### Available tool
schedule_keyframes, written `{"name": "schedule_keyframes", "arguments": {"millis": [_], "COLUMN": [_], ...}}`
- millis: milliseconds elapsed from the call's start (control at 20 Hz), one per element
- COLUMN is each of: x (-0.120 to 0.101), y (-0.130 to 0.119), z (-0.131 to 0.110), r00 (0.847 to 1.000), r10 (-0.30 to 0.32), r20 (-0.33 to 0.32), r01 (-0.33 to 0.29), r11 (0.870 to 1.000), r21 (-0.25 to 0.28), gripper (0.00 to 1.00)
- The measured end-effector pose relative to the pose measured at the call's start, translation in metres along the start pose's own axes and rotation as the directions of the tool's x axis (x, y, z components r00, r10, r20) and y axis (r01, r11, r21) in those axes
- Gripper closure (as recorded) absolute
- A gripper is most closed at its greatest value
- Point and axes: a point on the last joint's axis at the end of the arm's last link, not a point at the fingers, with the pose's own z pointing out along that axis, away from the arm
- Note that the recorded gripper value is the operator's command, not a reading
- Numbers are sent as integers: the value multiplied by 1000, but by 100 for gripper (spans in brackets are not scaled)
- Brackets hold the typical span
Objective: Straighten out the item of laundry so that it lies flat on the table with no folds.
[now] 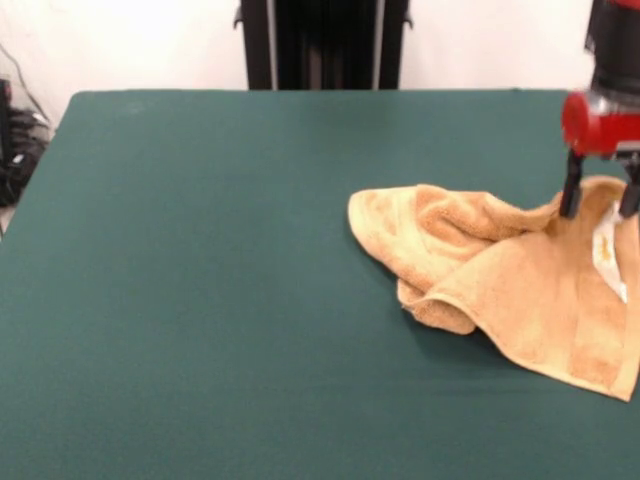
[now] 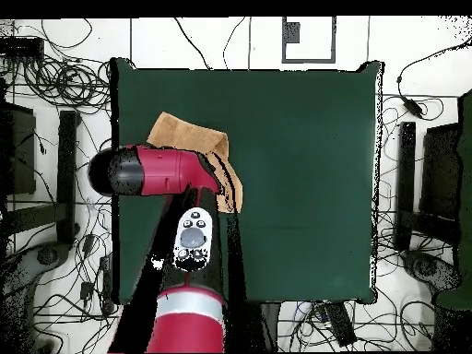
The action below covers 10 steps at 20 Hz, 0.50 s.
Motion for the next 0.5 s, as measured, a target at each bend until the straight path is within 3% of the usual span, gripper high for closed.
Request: {"name": "schedule_keyframes", "arguments": {"millis": [150,200,500], "x": [-8,-15,-29], "y": [-4,-9,-23], "z": [-34,-58,-117], "r00": [1000,999,998], "r10": [11,20,43], "r20": [-19,-29,-47], "r01": [-11,-21,-44], "r11": [1000,1000,999], "r21": [-9,-15,-28], "gripper": [0,0,0]}}
